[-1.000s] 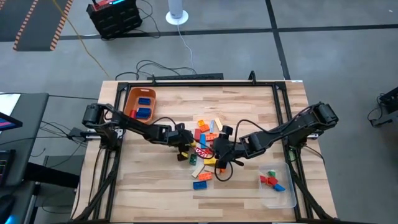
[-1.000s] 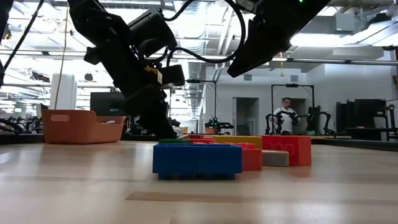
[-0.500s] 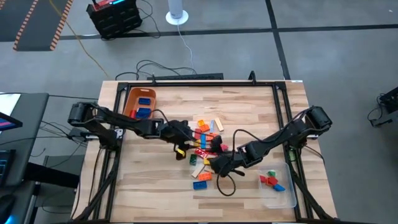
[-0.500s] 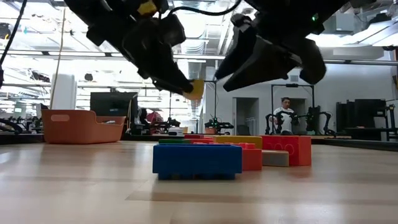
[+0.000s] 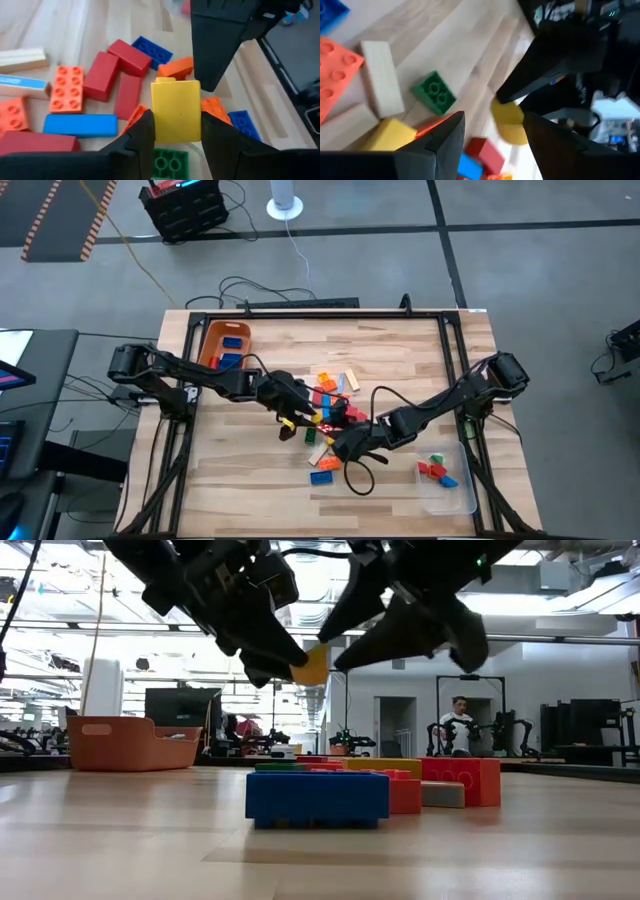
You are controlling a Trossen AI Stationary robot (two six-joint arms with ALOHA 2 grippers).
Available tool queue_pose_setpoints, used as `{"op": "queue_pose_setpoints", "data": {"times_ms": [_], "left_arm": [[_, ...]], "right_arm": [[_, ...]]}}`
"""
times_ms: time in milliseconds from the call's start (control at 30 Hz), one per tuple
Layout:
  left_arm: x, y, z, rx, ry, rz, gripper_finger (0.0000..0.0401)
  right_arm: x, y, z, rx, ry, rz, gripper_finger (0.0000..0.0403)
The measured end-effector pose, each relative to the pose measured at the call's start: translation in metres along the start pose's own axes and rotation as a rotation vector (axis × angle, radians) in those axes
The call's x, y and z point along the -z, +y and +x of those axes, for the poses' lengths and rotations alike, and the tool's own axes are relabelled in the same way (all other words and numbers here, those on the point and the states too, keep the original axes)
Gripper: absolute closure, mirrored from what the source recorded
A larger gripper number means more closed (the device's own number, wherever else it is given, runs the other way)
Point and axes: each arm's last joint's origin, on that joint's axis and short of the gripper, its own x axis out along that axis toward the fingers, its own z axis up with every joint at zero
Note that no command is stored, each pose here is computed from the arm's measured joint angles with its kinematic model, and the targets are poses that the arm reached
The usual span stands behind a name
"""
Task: Sort blocks by size
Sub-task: Put the small yellow wooden block into the transparent bin
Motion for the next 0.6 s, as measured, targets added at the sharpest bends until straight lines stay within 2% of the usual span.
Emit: {"op": "queue_pose_setpoints", "data": {"times_ms": [133, 267, 467, 600], "left_arm": [[-0.003, -0.003, 0.000, 0.037, -0.027, 0.009, 0.0269], [-0.002, -0.004, 0.000, 0.050, -0.017, 0.004, 0.0269], [-0.003, -0.009, 0.001, 0.066, -0.035, 0.013, 0.0269], [-0.005, -0.012, 0.002, 0.079, -0.050, 0.024, 0.0269]], "right_arm": [[-0.003, 0.001, 0.006, 0.078, 0.012, -0.078, 0.0157], [-0.006, 0.001, 0.009, 0.101, -0.003, -0.131, 0.0158], [-0.004, -0.001, 0.011, 0.098, -0.013, -0.070, 0.0163], [-0.006, -0.001, 0.011, 0.078, -0.050, -0.052, 0.0189]]}}
